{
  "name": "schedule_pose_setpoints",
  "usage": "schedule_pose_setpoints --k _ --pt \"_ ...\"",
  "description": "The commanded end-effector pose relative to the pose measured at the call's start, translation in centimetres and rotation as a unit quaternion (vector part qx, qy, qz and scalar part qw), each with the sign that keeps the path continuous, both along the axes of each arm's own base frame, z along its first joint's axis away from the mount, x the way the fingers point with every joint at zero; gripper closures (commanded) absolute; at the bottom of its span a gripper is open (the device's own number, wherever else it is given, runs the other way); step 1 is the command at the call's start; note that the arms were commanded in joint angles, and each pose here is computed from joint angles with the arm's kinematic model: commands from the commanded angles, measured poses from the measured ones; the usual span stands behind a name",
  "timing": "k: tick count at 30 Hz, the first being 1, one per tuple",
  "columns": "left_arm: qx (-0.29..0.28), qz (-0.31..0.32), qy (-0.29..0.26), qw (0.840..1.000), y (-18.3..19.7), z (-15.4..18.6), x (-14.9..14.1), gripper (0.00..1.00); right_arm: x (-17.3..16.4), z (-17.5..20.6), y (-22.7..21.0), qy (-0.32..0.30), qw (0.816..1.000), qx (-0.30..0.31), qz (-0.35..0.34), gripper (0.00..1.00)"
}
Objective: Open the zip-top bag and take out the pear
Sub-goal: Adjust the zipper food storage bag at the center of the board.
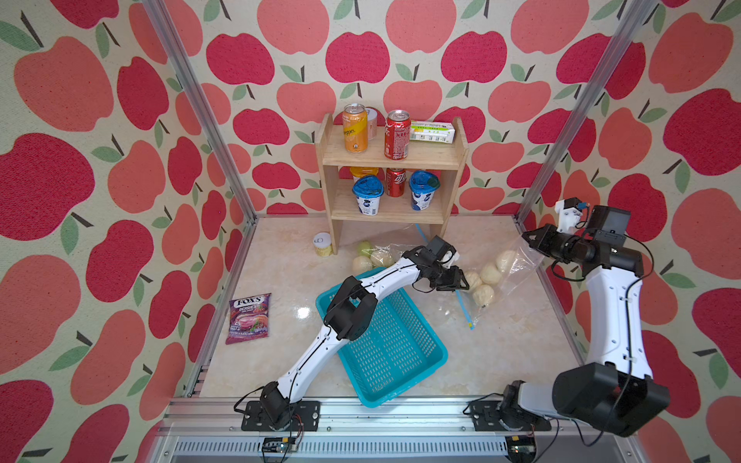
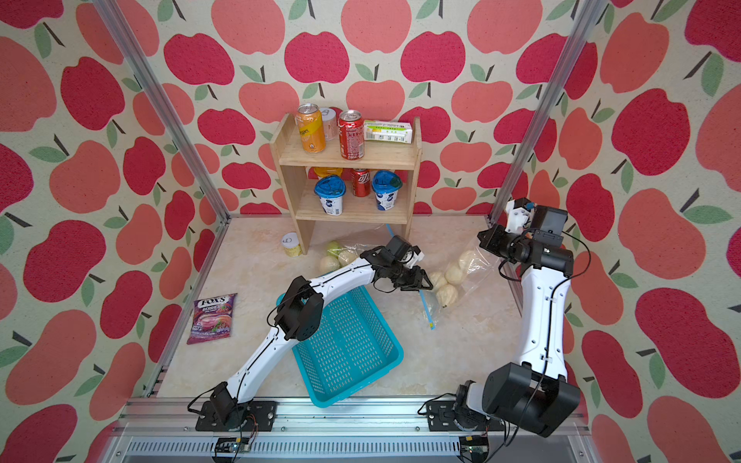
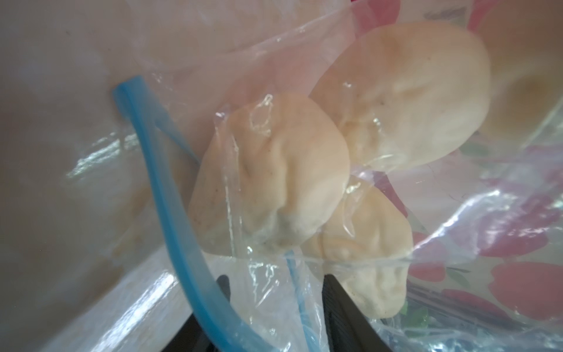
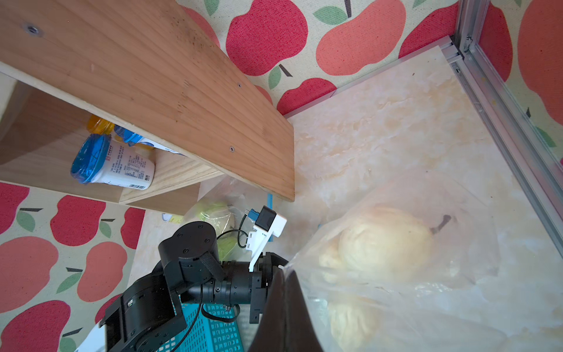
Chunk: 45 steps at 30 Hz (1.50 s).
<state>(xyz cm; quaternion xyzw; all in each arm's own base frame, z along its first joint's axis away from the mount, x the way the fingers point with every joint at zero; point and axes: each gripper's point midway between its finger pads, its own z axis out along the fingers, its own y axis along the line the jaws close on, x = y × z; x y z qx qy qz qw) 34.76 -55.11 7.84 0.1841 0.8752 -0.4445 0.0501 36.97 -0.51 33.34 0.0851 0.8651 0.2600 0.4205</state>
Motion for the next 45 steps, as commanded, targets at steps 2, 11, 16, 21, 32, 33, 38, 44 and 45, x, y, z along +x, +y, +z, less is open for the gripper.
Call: schedule_pose_setpoints --k 2,11,16,21,32,33,38,44,45 --pt "-0.004 0.001 -0.007 1.000 0.0 0.1 0.3 0.61 -0.6 3.4 1.2 -0.037 0.999 0.016 0.016 1.00" --pt "-0.015 -0.001 -0.025 1.000 0.3 1.0 0.4 1.00 -0.7 4.4 1.4 -0.044 0.999 0.020 0.014 1.00" --pt "-0.002 0.013 -0.030 0.999 1.4 1.0 1.0 1.00 -1.3 6.4 1.9 -0.072 0.997 0.014 0.026 1.00" --pt "0.001 0.027 -0.036 0.999 2.4 1.3 1.7 1.00 -1.9 7.6 2.6 -0.091 0.995 0.015 0.041 1.00" --pt "-0.035 0.018 -0.071 0.997 2.9 4.2 2.1 1.00 -2.5 2.4 -1.3 -0.015 0.997 -0.053 -0.063 1.00" --pt "-0.042 0.011 -0.074 0.996 2.6 4.6 2.0 1.00 -2.6 1.3 -2.1 0.001 0.995 -0.065 -0.081 1.00" --pt "-0.056 -0.021 -0.095 0.994 1.0 5.8 1.1 1.00 -3.4 -5.0 -5.2 0.087 0.980 -0.109 -0.142 0.83" --pt "-0.051 -0.041 -0.090 0.994 -0.4 5.3 0.2 0.99 -4.5 -6.5 -7.2 0.116 0.964 -0.151 -0.186 0.34" --pt "-0.052 -0.043 -0.089 0.994 -0.6 5.2 0.1 0.99 -4.8 -6.5 -7.7 0.128 0.959 -0.161 -0.196 0.32"
